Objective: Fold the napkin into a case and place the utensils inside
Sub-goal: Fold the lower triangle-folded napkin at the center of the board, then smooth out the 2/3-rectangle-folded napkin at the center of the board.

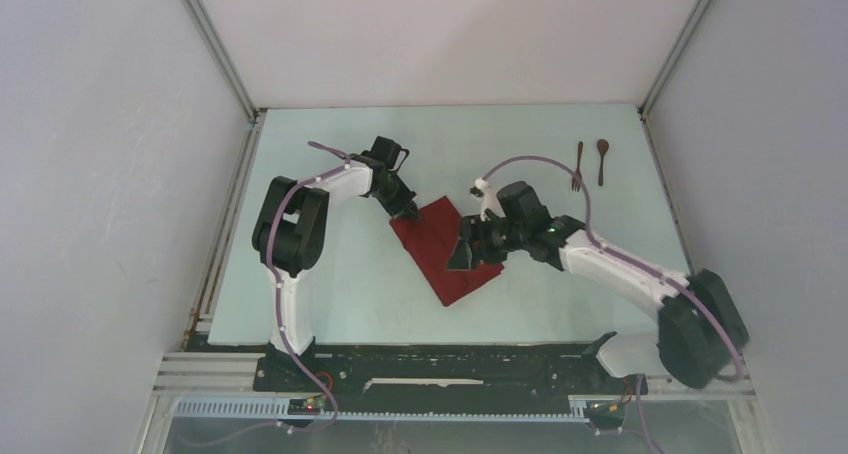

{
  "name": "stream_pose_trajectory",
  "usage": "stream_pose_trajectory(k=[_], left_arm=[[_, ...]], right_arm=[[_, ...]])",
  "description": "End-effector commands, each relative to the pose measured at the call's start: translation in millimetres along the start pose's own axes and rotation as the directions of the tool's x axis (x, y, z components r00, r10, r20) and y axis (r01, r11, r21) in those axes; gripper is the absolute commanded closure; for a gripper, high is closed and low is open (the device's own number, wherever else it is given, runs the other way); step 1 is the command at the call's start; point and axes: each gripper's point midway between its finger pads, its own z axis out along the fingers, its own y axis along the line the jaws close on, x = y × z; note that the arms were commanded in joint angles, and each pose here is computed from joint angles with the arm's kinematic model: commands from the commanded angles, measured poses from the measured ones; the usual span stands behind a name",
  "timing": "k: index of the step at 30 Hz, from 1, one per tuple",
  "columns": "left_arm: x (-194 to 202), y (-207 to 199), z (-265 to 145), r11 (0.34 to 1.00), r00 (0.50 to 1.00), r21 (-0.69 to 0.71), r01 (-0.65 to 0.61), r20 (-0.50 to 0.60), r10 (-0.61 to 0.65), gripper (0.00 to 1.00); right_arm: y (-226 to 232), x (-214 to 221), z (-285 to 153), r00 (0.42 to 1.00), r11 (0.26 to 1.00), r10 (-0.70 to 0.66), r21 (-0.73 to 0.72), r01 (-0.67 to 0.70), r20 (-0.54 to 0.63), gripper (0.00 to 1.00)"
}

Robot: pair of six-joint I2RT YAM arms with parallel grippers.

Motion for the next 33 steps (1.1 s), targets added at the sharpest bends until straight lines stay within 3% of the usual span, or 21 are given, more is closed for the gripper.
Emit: stream_pose_trajectory(k=[1, 5, 12, 18, 28, 30, 33], left_arm=[[-6.4, 0.7, 9.1, 1.0, 1.0, 0.012, -0.007, 0.023, 0.007, 1.0], [-5.3, -0.9, 11.8, 1.0, 1.0, 0.021, 0.001, 0.012, -0.001, 1.0], [-10.5, 6.8, 9.8, 1.0, 1.0, 0.016, 0.003, 0.017, -0.003, 1.0], [-9.5, -1.5, 10.1, 0.998, 1.0, 0.053, 0.016, -0.004, -0.016, 1.0], [-11.1, -11.6, 9.6, 0.995, 1.0, 0.096, 0.007, -0.01, -0.006, 1.0], [-12.7, -16.4, 6.8, 0.993, 1.0, 0.115, -0.025, 0.003, 0.025, 0.95], [-16.7, -27.9, -5.5, 0.983, 0.996, 0.163, -0.088, 0.036, 0.083, 0.8]], right_arm=[[38.1, -10.1, 38.6, 0.999, 0.968, -0.021, -0.253, 0.01, -0.04, 0.23], [52.4, -22.2, 63.2, 0.998, 0.923, -0.026, -0.384, 0.002, -0.057, 0.22], [41.6, -24.9, 90.1, 0.994, 0.877, -0.004, -0.477, -0.048, -0.105, 0.22], [20.9, -6.4, 103.6, 0.984, 0.891, 0.02, -0.444, -0.098, -0.176, 0.25], [-22.8, 8.0, 112.9, 0.984, 0.95, 0.067, -0.291, -0.113, -0.165, 0.29], [-24.7, 10.6, 110.8, 0.984, 0.95, 0.073, -0.29, -0.118, -0.16, 0.29], [-28.7, 16.6, 110.8, 0.983, 0.95, 0.089, -0.282, -0.133, -0.163, 0.29]])
